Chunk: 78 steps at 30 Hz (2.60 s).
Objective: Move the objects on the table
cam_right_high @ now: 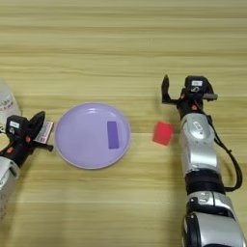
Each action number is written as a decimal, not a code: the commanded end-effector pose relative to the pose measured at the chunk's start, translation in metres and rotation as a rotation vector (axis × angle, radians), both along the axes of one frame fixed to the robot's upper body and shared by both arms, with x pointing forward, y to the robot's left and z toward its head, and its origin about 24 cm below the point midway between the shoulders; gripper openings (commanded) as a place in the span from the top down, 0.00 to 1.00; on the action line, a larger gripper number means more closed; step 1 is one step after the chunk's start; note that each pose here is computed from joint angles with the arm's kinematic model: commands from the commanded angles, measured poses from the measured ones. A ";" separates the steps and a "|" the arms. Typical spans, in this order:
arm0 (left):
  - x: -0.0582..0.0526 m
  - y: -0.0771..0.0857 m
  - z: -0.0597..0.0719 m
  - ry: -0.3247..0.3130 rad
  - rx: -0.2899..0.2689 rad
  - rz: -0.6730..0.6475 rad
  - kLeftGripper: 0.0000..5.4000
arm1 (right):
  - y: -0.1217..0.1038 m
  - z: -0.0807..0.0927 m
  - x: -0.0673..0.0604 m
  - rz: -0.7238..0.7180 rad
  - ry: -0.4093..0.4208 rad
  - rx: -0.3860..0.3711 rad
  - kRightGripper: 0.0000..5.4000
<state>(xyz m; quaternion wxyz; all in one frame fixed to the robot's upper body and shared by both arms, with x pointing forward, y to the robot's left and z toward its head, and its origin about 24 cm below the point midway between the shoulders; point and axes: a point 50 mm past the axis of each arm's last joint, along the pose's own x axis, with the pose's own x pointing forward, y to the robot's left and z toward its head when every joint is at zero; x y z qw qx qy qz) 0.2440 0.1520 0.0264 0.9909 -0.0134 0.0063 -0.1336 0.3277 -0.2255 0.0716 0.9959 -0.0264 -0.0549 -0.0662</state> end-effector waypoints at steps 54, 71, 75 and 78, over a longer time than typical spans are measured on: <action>-0.016 0.024 -0.009 0.062 0.112 0.077 0.00 | 0.002 0.003 0.000 0.003 -0.017 0.008 0.00; -0.025 0.023 -0.012 0.094 0.121 0.064 0.00 | 0.004 0.003 0.001 0.009 -0.019 0.009 0.00; -0.028 0.014 -0.016 0.106 0.113 0.036 0.00 | 0.005 0.003 0.002 0.012 -0.017 0.010 0.00; -0.028 0.014 -0.017 0.109 0.118 0.037 0.00 | 0.005 0.003 0.002 0.012 -0.017 0.011 0.00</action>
